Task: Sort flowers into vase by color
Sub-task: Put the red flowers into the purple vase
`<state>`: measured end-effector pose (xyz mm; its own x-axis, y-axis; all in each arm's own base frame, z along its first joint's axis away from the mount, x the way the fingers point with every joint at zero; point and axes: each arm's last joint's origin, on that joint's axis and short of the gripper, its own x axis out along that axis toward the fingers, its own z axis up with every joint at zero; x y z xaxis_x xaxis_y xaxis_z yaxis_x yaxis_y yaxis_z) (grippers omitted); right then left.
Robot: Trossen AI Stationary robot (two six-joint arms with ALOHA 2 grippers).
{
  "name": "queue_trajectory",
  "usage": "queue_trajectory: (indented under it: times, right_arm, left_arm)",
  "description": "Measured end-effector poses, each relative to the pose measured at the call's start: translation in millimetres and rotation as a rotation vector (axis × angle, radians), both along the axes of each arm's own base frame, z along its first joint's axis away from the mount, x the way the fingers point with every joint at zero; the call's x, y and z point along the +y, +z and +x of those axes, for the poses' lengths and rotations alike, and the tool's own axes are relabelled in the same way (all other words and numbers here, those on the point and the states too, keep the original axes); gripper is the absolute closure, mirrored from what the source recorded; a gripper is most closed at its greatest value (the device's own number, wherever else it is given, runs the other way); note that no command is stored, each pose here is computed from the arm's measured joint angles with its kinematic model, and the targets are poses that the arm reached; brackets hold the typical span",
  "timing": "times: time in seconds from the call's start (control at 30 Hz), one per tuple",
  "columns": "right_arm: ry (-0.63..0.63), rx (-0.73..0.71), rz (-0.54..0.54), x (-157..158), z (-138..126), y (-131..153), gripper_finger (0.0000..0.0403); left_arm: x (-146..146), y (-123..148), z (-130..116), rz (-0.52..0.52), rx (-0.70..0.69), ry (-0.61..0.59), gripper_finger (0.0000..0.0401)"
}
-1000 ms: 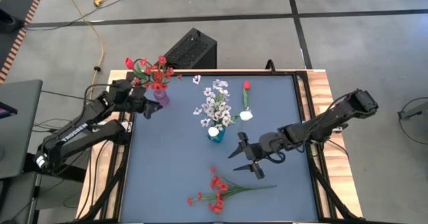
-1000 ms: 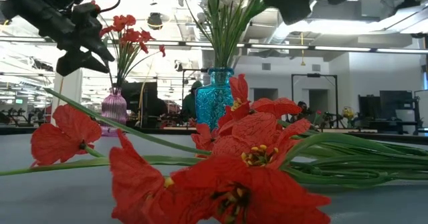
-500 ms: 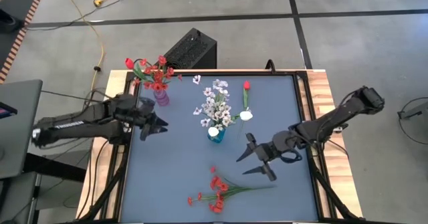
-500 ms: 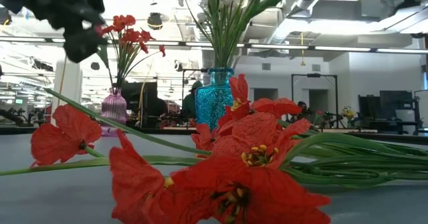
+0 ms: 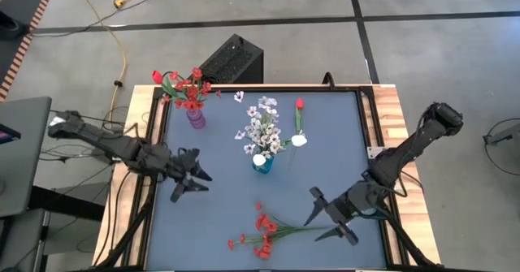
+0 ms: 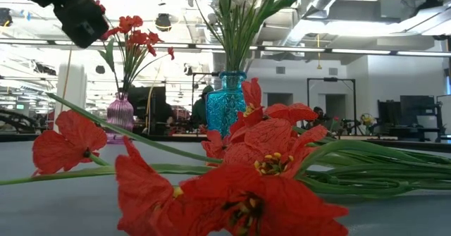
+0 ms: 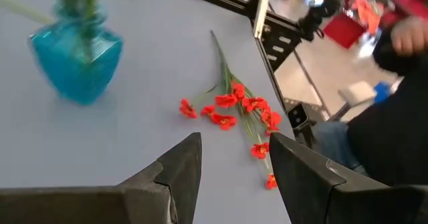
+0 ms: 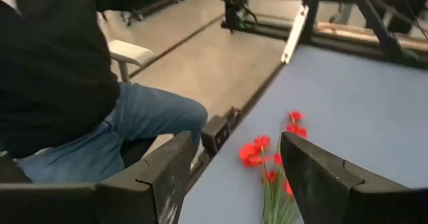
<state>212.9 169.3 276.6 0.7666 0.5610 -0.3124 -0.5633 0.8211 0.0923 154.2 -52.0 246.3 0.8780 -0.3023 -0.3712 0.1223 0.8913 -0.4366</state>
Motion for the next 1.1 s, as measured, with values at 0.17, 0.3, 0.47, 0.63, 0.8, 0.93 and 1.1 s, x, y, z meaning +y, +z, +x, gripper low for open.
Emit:
queue_trajectory:
  times: [0.17,0.3,0.47,0.63,0.8,0.93,1.1]
  right_arm:
    - [-0.076,0.048,-0.049,12,-10,-9,0.0149]
    - [-0.075,0.086,-0.079,28,-10,-25,0.0149]
    - [-0.118,0.208,-0.079,37,0,-52,0.0149]
    - [-0.191,0.278,-0.163,40,6,-78,0.015]
    - [-0.212,0.337,-0.244,44,11,-104,0.015]
    - [-0.239,0.375,-0.299,43,16,-121,0.015]
    - [-0.297,0.457,-0.342,38,21,-145,0.015]
  left_arm:
    - [-29,-10,19,0.114,-0.05,-0.048,0.0237]
    - [-46,-24,36,0.175,-0.071,-0.066,0.0237]
    - [-58,-39,55,0.208,-0.098,-0.083,0.0237]
    - [-65,-49,69,0.253,-0.166,-0.066,0.0237]
    - [-70,-60,78,0.258,-0.186,-0.086,0.0237]
    - [-72,-68,81,0.256,-0.161,-0.089,0.0237]
    - [-72,-69,81,0.246,-0.154,-0.085,0.0237]
